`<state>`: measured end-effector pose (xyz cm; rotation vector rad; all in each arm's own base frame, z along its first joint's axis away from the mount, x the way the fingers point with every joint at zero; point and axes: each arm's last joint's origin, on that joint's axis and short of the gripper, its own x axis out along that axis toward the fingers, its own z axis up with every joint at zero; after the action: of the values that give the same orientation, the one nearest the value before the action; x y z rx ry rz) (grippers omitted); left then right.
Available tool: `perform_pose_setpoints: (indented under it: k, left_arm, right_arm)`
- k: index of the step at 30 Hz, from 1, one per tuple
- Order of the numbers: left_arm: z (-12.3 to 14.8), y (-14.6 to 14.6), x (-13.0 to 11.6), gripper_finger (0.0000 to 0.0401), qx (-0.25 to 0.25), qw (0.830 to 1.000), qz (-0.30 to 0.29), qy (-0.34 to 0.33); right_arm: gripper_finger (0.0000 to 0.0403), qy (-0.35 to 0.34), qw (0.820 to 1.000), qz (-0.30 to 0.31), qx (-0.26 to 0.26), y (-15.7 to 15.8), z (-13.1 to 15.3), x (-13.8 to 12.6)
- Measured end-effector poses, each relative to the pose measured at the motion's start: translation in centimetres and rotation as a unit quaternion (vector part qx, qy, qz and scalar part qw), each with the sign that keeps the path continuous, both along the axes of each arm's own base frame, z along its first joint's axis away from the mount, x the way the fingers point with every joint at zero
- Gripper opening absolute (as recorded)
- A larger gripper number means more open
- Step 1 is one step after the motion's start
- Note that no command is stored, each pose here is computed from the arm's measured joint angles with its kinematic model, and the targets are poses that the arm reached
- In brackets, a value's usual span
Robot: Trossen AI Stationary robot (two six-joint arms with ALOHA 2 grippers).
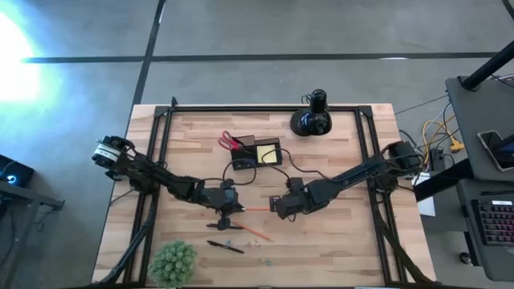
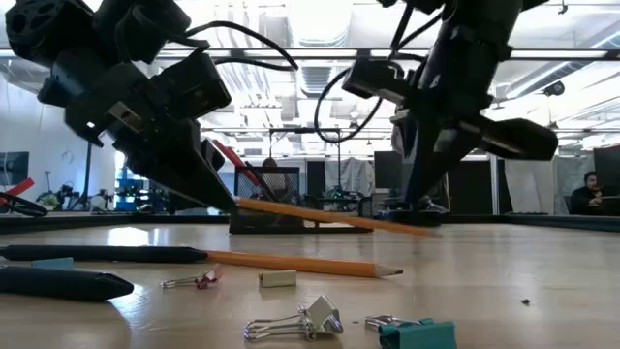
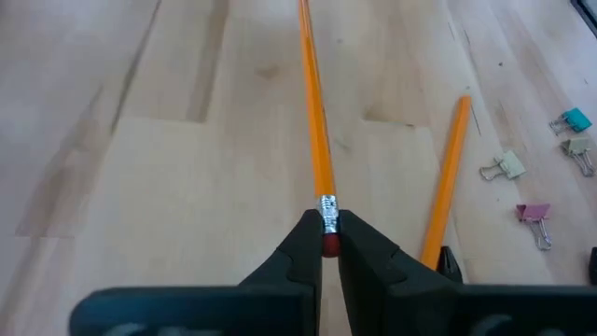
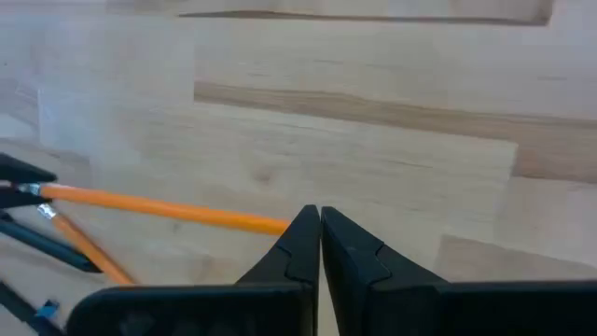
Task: Pick and place office supplies into organizer
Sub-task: Put the top pencil into the black organizer
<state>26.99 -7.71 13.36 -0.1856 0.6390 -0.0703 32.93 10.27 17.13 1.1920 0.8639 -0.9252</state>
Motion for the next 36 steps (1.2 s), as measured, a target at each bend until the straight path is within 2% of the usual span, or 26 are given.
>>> perform_pose_setpoints:
  k: [7,19,25,36]
  left_arm:
    - [0.7,0.5,0.4,0.0003,0.002,1.000,0.012,-0.010]
    - [2.9,1.2,1.2,0.0003,0.051,0.998,0.022,0.001]
    - [4.1,2.2,0.9,0.0002,0.063,0.997,0.040,-0.006]
    - [7.5,5.1,-1.1,0.0002,0.089,0.990,0.106,0.039]
  right_arm:
    - [0.0009,-0.033,0.996,-0.025,-0.077,-0.8,4.0,-1.1]
    - [0.0009,-0.090,0.977,-0.055,-0.188,-2.6,9.7,-4.5]
    - [0.0009,-0.100,0.971,-0.042,-0.211,-2.9,10.8,-5.3]
    - [0.0009,-0.125,0.959,-0.039,-0.250,-3.0,12.4,-5.8]
